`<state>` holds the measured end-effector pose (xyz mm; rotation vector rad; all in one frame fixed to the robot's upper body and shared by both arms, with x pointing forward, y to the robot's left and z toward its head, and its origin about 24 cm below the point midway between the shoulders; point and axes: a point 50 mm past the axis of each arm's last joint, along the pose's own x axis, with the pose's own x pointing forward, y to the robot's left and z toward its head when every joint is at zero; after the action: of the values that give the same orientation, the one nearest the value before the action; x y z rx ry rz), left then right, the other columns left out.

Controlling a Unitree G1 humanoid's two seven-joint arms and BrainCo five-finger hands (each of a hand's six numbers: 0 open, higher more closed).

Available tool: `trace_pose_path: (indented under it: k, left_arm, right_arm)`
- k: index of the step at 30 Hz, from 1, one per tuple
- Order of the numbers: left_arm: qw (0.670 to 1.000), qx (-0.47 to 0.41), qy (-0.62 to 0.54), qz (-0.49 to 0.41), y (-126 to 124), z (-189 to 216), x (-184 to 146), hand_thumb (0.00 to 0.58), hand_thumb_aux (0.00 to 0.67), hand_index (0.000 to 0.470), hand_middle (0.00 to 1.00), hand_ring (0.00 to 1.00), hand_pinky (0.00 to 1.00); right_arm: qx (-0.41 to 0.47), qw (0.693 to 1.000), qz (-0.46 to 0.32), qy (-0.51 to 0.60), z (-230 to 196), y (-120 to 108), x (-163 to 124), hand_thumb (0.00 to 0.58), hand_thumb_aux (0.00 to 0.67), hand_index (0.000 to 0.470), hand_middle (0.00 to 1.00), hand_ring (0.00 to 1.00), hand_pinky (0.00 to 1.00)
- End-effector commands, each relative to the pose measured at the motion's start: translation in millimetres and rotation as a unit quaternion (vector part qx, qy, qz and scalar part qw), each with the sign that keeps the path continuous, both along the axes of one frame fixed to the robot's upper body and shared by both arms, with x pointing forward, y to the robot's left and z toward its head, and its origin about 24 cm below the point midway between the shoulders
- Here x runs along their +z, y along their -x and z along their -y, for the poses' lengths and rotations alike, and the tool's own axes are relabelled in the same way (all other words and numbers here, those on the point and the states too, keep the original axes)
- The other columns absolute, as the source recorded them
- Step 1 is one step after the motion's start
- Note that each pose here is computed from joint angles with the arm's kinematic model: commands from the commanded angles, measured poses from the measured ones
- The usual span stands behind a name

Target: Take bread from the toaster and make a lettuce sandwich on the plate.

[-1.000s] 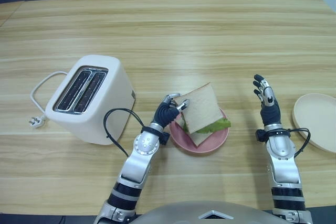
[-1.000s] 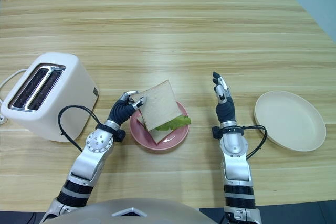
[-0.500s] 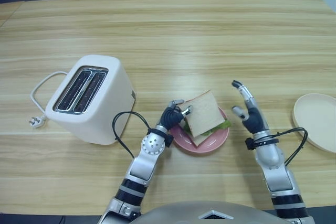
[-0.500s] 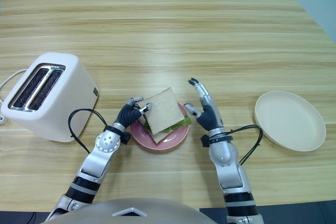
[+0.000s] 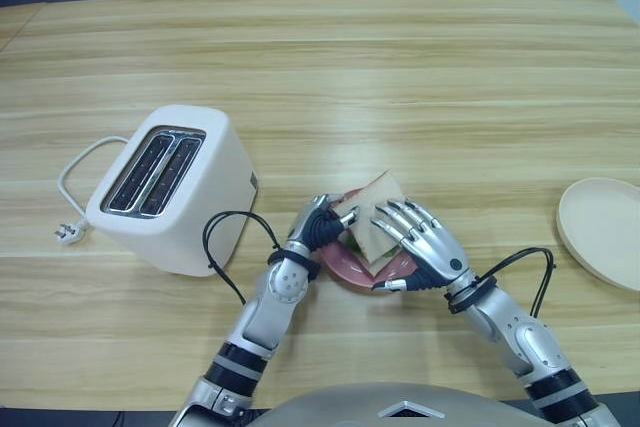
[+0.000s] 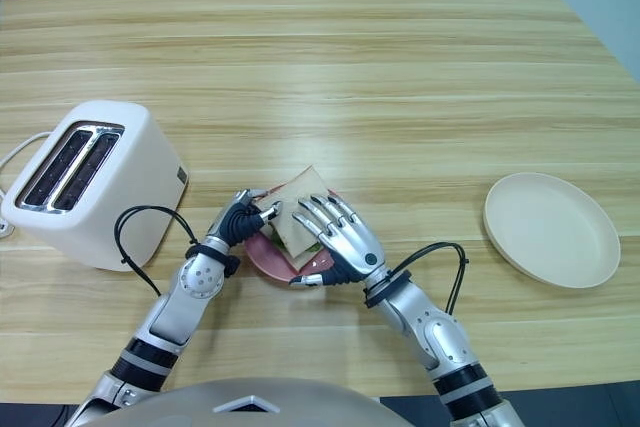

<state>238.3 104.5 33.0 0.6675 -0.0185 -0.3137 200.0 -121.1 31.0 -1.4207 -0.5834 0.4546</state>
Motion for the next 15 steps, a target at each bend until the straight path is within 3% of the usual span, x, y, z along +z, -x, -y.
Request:
trace_pose_path:
  k: [1, 4, 5, 6, 7, 12, 15]
  left_arm:
    - [0.999, -0.006, -0.037, -0.027, 9, -2, -12, 0.580, 0.670, 0.470, 1.00, 1.00, 1.00]
    - [0.996, -0.011, -0.082, -0.018, 11, -2, -14, 0.580, 0.670, 0.470, 0.96, 0.96, 0.96]
    - [0.994, -0.008, -0.106, -0.007, 10, -3, -14, 0.574, 0.602, 0.422, 0.71, 0.71, 0.71]
    - [0.991, -0.001, -0.136, 0.008, 8, -5, -14, 0.194, 0.123, 0.087, 0.02, 0.02, 0.02]
    - [0.987, 0.005, -0.157, 0.021, 6, -8, -13, 0.000, 0.000, 0.000, 0.00, 0.00, 0.00]
    - [0.971, 0.032, -0.226, 0.075, 3, -14, -4, 0.000, 0.000, 0.000, 0.00, 0.00, 0.00]
    - [0.945, 0.089, -0.268, 0.163, 0, -21, 19, 0.000, 0.000, 0.000, 0.00, 0.00, 0.00]
  right_arm:
    - [0.013, 0.997, -0.021, 0.072, 1, 1, -19, 0.000, 0.000, 0.000, 0.00, 0.00, 0.00]
    - [0.046, 0.988, -0.063, 0.134, -6, 10, -41, 0.000, 0.000, 0.000, 0.00, 0.00, 0.00]
    - [0.055, 0.984, -0.081, 0.149, -8, 14, -48, 0.000, 0.000, 0.000, 0.00, 0.00, 0.00]
    - [0.061, 0.979, -0.100, 0.166, -9, 19, -55, 0.000, 0.000, 0.000, 0.00, 0.00, 0.00]
    - [0.067, 0.974, -0.121, 0.179, -9, 24, -63, 0.000, 0.000, 0.000, 0.00, 0.00, 0.00]
    - [0.075, 0.953, -0.183, 0.227, -2, 41, -87, 0.000, 0.000, 0.000, 0.00, 0.00, 0.00]
    - [0.079, 0.948, -0.198, 0.238, -1, 44, -92, 0.000, 0.000, 0.000, 0.00, 0.00, 0.00]
